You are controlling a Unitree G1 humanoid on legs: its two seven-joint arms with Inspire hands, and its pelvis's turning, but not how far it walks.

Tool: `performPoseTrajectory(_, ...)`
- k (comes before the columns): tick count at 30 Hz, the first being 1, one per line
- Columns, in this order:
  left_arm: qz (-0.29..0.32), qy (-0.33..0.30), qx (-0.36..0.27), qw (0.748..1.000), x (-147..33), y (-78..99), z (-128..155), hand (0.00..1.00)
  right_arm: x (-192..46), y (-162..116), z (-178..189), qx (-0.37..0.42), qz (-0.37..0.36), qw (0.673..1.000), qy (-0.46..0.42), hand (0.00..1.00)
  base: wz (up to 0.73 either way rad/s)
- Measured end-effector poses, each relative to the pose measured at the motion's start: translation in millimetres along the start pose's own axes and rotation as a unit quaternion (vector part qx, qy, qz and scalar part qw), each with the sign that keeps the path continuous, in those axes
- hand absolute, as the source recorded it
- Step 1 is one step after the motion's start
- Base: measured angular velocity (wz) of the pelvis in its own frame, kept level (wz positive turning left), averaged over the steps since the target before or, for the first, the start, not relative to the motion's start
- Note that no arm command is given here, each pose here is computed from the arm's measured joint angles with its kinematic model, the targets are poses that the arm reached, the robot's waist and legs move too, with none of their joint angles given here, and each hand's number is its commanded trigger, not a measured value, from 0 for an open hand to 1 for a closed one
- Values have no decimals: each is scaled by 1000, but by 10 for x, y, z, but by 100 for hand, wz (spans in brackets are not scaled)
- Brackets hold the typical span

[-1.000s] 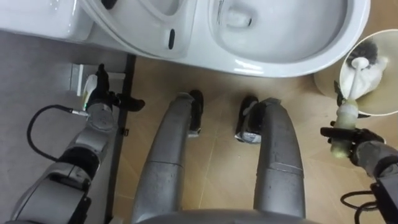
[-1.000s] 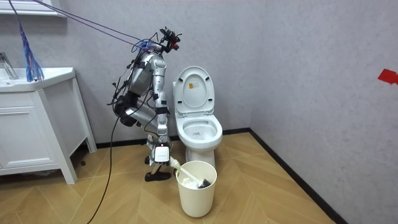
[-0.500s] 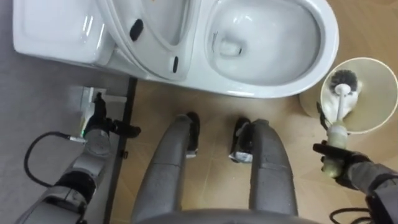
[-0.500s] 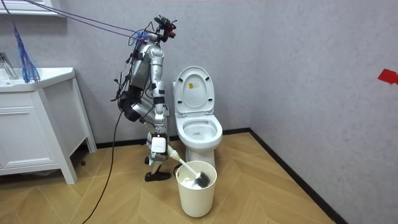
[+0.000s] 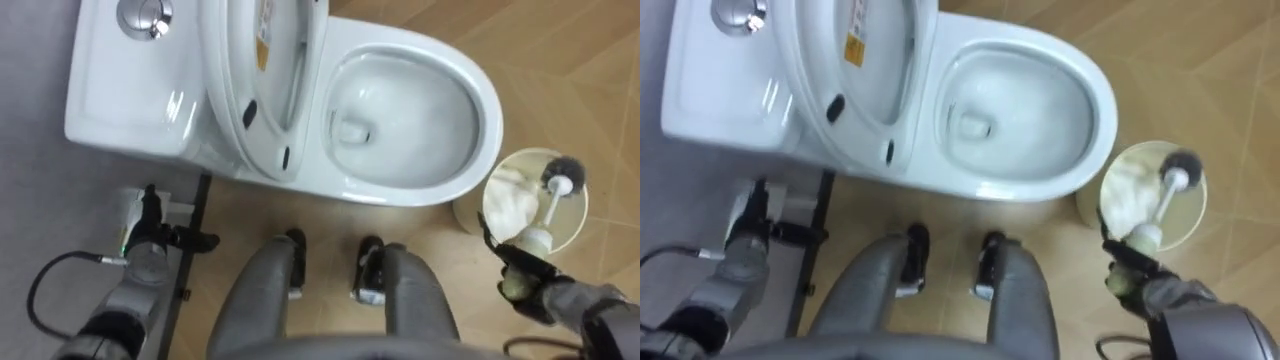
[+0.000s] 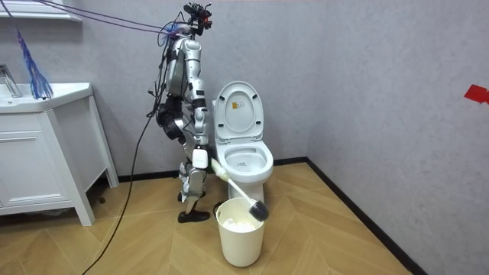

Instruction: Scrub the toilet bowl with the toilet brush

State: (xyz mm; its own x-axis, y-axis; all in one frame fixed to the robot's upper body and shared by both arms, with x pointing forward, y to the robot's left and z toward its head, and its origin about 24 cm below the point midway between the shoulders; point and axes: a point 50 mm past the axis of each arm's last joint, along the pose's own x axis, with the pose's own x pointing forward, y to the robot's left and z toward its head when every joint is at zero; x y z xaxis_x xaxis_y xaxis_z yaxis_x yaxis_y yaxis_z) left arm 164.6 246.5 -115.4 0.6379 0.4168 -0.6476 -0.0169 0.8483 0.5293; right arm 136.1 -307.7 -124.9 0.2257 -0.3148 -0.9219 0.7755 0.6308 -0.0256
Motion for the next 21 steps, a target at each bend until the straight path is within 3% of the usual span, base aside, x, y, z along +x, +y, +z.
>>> performPoseTrajectory(10,42,16,12,999,-90,101,-274,0,-69,191,219,-100,-41,988,-113,100,1)
performPoseTrajectory(14,82,-8,30,996,-180,203,-338,0,-139,296,243,-190,-42,965,-178,100,16)
performPoseTrajectory(21,101,-35,29,994,-290,214,-332,0,-196,419,226,-303,-54,921,-240,100,16)
